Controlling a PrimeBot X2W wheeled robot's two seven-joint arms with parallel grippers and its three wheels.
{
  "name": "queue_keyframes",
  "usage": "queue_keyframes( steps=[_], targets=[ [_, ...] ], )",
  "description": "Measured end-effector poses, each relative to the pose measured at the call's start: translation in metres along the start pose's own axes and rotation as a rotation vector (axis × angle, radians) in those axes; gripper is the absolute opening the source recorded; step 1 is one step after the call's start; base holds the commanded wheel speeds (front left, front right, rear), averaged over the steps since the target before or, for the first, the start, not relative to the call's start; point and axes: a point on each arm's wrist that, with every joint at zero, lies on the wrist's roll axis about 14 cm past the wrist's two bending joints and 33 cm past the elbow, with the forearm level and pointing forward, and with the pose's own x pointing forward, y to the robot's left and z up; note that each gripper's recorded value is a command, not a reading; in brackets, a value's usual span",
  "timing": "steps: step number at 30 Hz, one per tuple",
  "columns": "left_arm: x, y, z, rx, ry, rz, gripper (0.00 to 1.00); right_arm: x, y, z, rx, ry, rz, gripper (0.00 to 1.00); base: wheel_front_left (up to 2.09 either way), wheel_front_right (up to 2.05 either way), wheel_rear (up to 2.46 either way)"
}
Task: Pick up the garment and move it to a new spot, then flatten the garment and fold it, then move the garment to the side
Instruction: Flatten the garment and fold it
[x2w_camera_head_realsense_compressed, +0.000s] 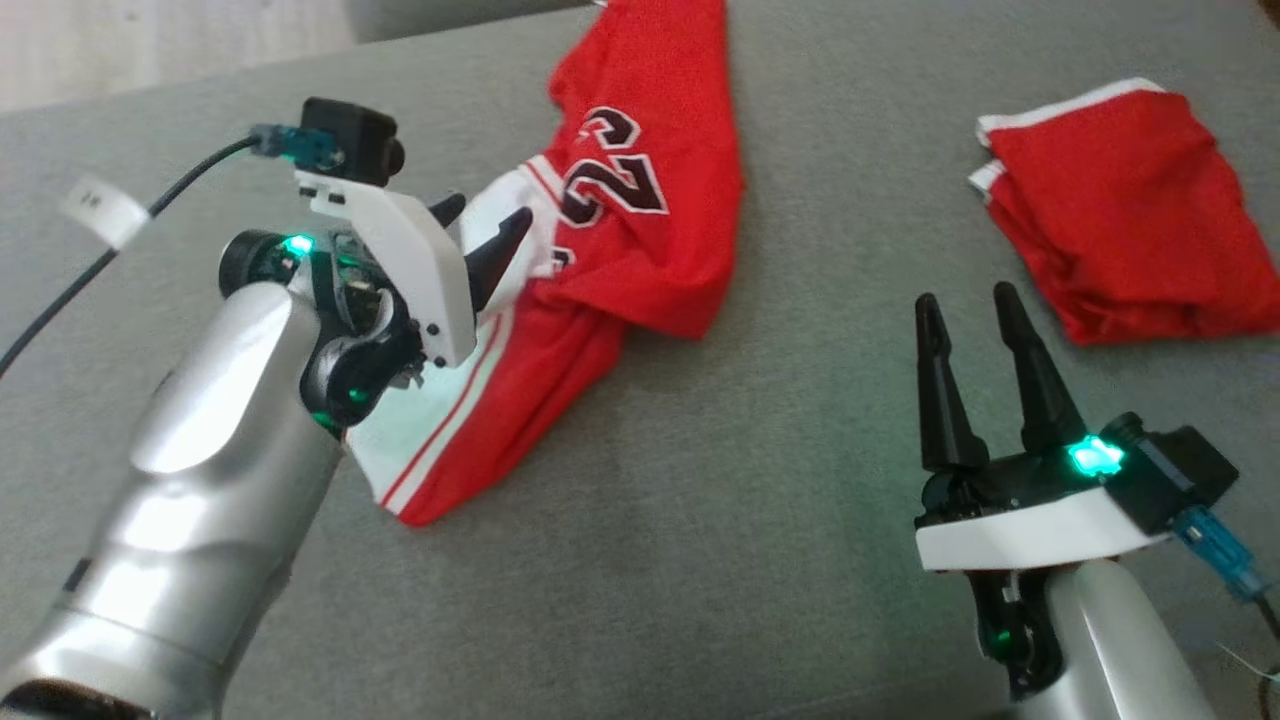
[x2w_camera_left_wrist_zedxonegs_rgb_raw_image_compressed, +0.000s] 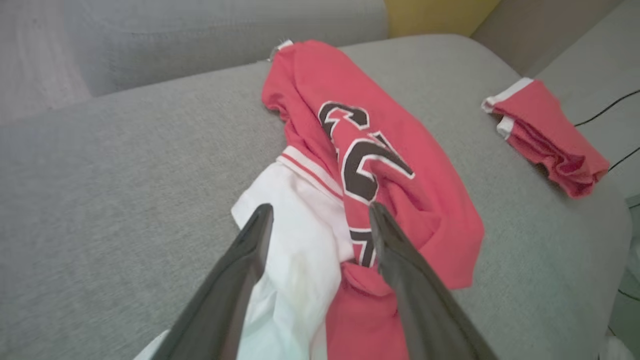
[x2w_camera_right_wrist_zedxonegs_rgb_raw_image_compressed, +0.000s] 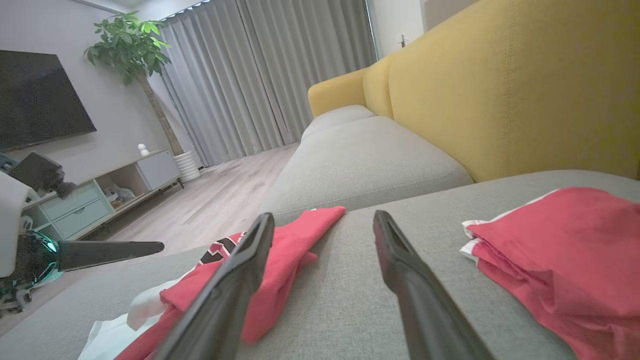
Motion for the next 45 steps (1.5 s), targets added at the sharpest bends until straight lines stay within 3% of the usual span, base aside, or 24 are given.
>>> queue_keyframes(
  steps=[6, 12, 20, 21, 22, 29, 38, 45],
  targets=[
    [0.025, 0.011, -0.031, 0.027, 0.191, 0.005, 1.0, -0.006, -0.016, -0.005, 0.006, 0.019, -0.053, 1.0, 0.0, 0.0, 0.0],
    [0.039, 0.027, -0.046, 0.061, 0.274, 0.042, 1.0, -0.008, -0.029, -0.003, 0.002, 0.017, -0.094, 1.0, 0.0, 0.0, 0.0],
    [0.042, 0.019, -0.06, 0.041, 0.353, 0.008, 1.0, -0.01, -0.033, -0.003, -0.002, 0.019, -0.105, 1.0, 0.0, 0.0, 0.0],
    [0.042, 0.015, -0.061, 0.043, 0.362, -0.005, 0.34, -0.01, -0.033, -0.003, -0.002, 0.018, -0.107, 1.0, 0.0, 0.0, 0.0],
    [0.043, 0.01, -0.061, 0.044, 0.365, -0.02, 0.0, -0.011, -0.033, -0.003, -0.003, 0.018, -0.107, 1.0, 0.0, 0.0, 0.0],
    [0.044, 0.01, -0.043, 0.072, 0.263, -0.023, 0.0, -0.012, -0.033, 0.0, -0.004, 0.012, -0.106, 1.0, 0.0, 0.0, 0.0],
    [0.046, 0.03, 0.049, 0.18, -0.019, 0.075, 0.0, -0.015, -0.031, 0.0, -0.004, 0.015, -0.104, 1.0, 0.0, 0.0, 0.0],
    [0.042, 0.069, 0.061, 0.239, -0.001, 0.215, 0.0, -0.019, -0.034, 0.001, -0.002, 0.013, -0.118, 1.0, 0.0, 0.0, 0.0]
  ],
)
